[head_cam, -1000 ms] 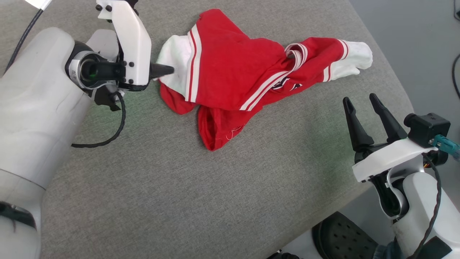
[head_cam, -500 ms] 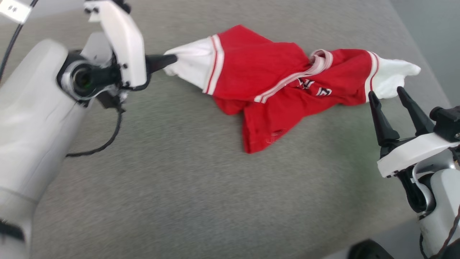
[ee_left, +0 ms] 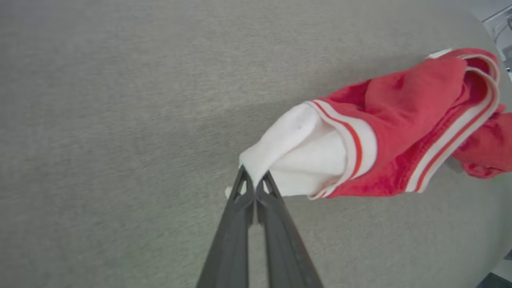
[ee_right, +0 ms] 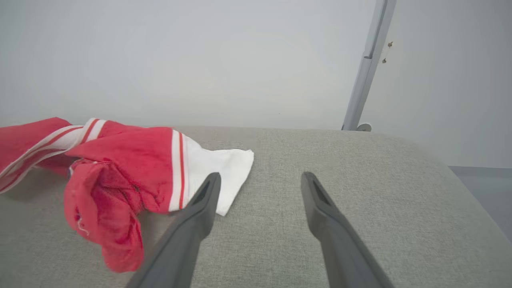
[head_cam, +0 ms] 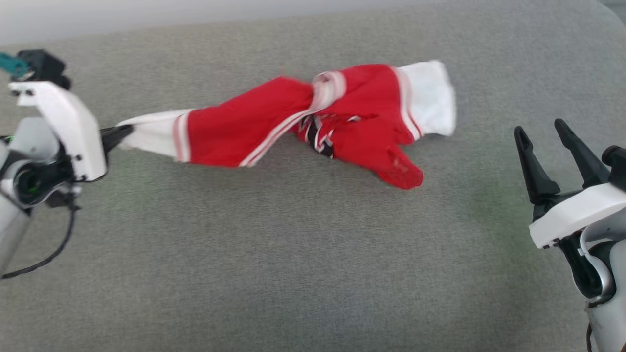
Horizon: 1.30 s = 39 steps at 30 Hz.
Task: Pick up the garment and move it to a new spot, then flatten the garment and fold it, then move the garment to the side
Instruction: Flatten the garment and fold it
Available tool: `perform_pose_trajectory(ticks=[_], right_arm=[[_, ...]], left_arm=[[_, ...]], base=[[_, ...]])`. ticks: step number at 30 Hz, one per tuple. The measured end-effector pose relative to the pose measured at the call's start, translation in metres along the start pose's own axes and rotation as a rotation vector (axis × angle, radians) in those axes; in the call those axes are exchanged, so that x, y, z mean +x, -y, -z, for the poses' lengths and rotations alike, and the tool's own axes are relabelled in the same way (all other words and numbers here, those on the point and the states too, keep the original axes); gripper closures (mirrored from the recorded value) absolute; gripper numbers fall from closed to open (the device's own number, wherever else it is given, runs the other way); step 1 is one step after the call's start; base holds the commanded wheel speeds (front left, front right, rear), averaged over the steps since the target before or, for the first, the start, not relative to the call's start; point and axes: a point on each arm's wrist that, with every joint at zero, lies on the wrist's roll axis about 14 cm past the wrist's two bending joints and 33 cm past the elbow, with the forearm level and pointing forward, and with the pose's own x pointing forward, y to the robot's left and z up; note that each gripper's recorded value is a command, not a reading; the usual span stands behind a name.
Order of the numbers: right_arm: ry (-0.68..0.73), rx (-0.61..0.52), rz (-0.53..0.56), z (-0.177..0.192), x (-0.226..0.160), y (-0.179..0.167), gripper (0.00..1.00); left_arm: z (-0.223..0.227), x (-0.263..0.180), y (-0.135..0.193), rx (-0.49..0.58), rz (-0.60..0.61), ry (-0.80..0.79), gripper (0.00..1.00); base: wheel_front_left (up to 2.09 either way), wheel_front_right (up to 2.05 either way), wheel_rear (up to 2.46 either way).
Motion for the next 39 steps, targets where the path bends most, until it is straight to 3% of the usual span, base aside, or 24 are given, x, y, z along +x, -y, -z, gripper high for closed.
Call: perform_pose_trajectory(ticks=[5, 15, 17, 18, 19, 20, 30, 39], right_arm=[[-0.010, 0.004, 0.000, 0.001, -0.005, -0.002, 0.00], [-0.029, 0.006, 0.042, 0.005, -0.014, 0.012, 0.00], [-0.032, 0.006, 0.047, 0.005, -0.015, 0.013, 0.00], [-0.036, 0.007, 0.048, 0.006, -0.015, 0.013, 0.00], [-0.036, 0.006, 0.048, 0.006, -0.015, 0.013, 0.00], [-0.039, 0.006, 0.048, 0.006, -0.015, 0.013, 0.00], [-0.067, -0.036, 0.003, 0.007, -0.011, 0.003, 0.00], [-0.117, -0.112, -0.087, 0.007, 0.001, -0.017, 0.00]], left_arm=[[0.012, -0.008, -0.034, 0.036, -0.111, 0.015, 1.00], [0.028, 0.011, -0.045, 0.009, -0.153, 0.038, 1.00], [0.027, 0.015, -0.044, 0.006, -0.151, 0.053, 0.66], [0.027, 0.015, -0.044, 0.001, -0.152, 0.059, 0.60], [0.027, 0.015, -0.044, -0.004, -0.150, 0.066, 0.39], [0.026, 0.015, -0.043, -0.005, -0.148, 0.077, 0.00], [-0.007, -0.013, -0.048, 0.054, -0.180, 0.376, 0.00], [0.024, -0.039, -0.040, -0.056, -0.219, 0.566, 0.00]], base=[[0.00, 0.00, 0.00], [0.00, 0.00, 0.00], [0.00, 0.00, 0.00], [0.00, 0.00, 0.00], [0.00, 0.00, 0.00], [0.00, 0.00, 0.00], [0.00, 0.00, 0.00], [0.00, 0.00, 0.00]])
